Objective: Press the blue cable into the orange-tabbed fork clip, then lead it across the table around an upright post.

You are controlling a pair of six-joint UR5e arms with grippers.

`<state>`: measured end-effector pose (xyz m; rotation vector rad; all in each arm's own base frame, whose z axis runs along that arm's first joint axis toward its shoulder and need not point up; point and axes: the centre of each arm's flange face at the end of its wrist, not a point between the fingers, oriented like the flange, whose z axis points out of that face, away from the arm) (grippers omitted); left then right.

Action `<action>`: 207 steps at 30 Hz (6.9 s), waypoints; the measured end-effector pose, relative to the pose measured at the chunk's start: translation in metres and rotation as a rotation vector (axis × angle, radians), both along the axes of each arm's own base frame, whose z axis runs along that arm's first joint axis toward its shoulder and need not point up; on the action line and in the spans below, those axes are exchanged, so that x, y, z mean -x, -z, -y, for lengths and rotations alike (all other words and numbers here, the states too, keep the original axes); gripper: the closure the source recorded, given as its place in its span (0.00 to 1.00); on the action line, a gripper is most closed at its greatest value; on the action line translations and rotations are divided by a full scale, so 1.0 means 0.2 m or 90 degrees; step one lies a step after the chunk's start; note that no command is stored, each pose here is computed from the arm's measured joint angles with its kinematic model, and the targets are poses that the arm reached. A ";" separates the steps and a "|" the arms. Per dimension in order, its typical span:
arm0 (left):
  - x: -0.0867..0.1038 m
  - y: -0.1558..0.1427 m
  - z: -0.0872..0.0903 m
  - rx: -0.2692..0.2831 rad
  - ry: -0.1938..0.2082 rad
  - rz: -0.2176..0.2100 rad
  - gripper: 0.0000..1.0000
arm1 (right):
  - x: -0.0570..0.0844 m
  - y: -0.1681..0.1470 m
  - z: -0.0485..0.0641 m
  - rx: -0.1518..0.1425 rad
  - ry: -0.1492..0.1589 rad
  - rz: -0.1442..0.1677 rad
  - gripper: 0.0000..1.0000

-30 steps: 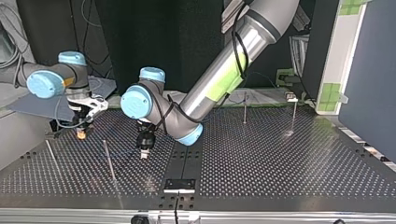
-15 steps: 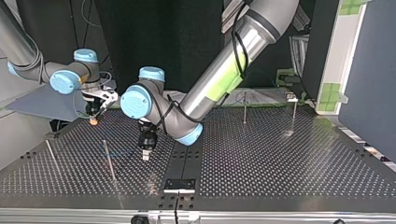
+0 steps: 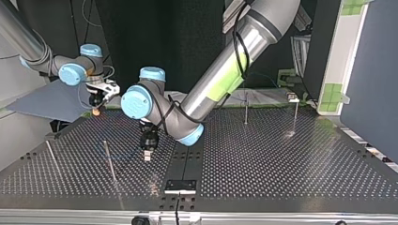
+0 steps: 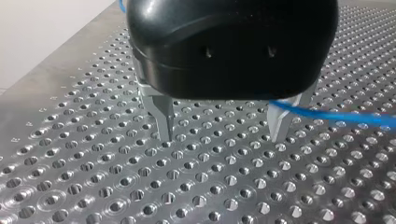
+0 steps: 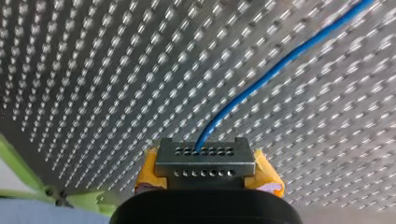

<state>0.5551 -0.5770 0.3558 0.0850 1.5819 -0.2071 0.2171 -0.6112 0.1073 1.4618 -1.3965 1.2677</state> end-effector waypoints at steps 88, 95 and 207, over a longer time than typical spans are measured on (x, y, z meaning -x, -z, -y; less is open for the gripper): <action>0.16 -0.14 0.07 0.158 0.021 -0.084 0.00 | 0.37 1.43 0.02 -0.080 0.091 -0.011 1.00; 0.19 -0.15 0.08 0.183 0.022 -0.102 0.00 | 0.37 1.43 0.02 -0.080 0.090 -0.010 1.00; 0.59 -0.53 0.02 0.001 0.061 -0.032 0.00 | 0.36 1.44 0.01 -0.089 0.082 -0.015 1.00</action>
